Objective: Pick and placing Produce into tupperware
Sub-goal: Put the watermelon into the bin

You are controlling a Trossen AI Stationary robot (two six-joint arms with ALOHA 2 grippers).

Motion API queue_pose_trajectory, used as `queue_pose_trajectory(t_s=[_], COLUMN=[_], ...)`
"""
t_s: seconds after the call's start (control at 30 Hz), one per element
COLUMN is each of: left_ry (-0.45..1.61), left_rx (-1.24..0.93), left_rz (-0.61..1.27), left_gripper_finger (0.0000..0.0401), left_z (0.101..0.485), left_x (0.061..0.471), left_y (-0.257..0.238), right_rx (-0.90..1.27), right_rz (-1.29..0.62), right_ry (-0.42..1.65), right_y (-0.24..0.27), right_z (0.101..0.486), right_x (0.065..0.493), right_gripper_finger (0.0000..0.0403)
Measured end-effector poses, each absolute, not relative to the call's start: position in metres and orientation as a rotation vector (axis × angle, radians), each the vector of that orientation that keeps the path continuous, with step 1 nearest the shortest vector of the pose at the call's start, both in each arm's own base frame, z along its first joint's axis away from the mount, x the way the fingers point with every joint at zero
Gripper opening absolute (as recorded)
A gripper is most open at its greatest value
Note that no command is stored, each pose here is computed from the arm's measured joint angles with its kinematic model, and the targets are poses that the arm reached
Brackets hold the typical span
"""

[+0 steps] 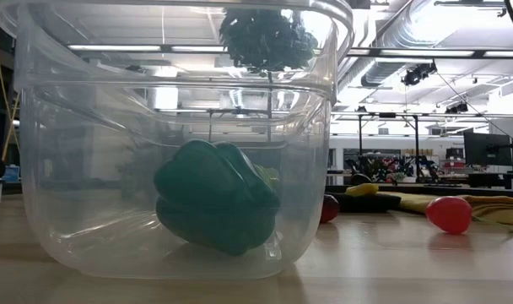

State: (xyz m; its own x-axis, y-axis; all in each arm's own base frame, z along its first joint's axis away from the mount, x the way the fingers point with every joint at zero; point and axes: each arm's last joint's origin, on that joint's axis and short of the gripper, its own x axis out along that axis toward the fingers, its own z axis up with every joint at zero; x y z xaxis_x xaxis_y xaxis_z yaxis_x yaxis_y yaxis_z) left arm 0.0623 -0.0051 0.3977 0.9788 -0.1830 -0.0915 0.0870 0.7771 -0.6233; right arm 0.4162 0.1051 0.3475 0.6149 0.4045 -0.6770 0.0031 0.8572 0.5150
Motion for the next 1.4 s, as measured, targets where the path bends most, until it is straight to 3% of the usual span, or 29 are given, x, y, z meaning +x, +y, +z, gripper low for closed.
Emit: queue_pose_trajectory(t_s=[0.37,0.97,1.4], left_ry=[0.265,0.273,0.295], left_rx=[-0.664,-0.665,-0.63], left_rz=[-0.107,-0.105,-0.102], left_gripper_finger=[0.0001,0.0001,0.0001], left_z=[0.386,0.385,0.383], left_x=[0.06,0.06,0.059], left_y=[-0.005,-0.005,-0.005], right_rx=[0.47,0.434,0.399], right_rz=[0.131,0.099,0.073], right_ry=[1.047,1.161,1.157], right_y=[0.123,0.134,0.144], right_z=[0.326,0.294,0.292], right_x=[0.417,0.424,0.421], right_gripper_finger=[0.0282,0.0282,0.0282])
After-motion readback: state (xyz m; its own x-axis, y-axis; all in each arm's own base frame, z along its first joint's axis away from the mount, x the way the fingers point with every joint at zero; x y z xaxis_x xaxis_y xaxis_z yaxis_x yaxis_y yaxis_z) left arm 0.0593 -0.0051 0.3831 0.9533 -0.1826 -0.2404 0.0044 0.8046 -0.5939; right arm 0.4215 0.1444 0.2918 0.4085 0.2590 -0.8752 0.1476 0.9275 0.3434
